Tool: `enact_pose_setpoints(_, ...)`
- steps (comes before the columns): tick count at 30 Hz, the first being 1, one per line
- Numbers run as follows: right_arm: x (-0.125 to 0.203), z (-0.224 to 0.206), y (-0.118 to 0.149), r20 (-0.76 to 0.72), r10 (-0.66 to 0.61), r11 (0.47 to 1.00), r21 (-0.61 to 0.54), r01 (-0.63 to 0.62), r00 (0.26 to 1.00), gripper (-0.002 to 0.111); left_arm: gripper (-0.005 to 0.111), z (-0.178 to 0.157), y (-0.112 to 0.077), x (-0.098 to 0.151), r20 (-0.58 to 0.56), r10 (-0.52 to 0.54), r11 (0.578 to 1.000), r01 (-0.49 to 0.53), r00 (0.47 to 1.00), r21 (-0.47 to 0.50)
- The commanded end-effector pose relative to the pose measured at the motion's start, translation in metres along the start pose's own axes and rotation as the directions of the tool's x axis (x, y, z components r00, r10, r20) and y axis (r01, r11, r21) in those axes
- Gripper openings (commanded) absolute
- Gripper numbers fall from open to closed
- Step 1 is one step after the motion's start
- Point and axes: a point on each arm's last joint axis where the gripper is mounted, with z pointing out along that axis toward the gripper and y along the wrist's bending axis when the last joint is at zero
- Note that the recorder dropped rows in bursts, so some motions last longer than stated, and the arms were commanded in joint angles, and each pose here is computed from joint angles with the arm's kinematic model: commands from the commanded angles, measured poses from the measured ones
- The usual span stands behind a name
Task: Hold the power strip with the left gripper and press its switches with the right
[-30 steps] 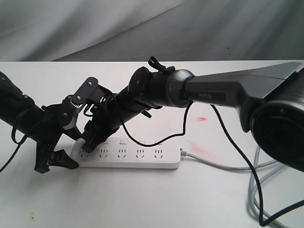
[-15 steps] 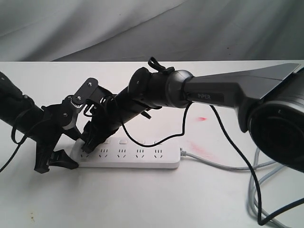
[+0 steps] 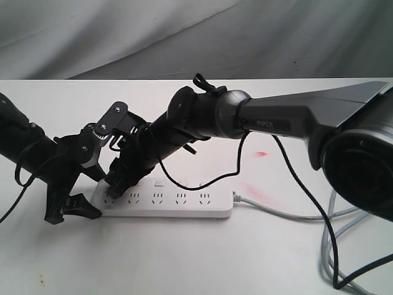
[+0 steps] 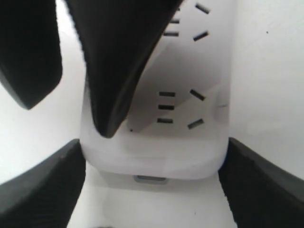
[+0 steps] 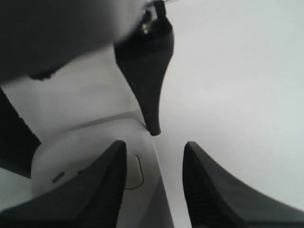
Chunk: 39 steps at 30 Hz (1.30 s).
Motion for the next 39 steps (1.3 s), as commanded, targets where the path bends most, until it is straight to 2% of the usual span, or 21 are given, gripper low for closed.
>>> enact_pose_setpoints(1, 0.014, 0.004, -0.007, -0.043, -0.012, 1.0, -0.012, 0.012, 0.999, 0.037, 0.04, 0.001, 0.001, -0.002, 0.0, 0.006, 1.0, -0.006, 1.0, 0.003)
enact_pose_setpoints(39, 0.028, 0.017, -0.003, -0.056, -0.019, 0.997, -0.07, 0.015, 0.998, 0.037, 0.04, 0.001, 0.001, -0.002, 0.0, 0.006, 1.0, -0.006, 1.0, 0.003)
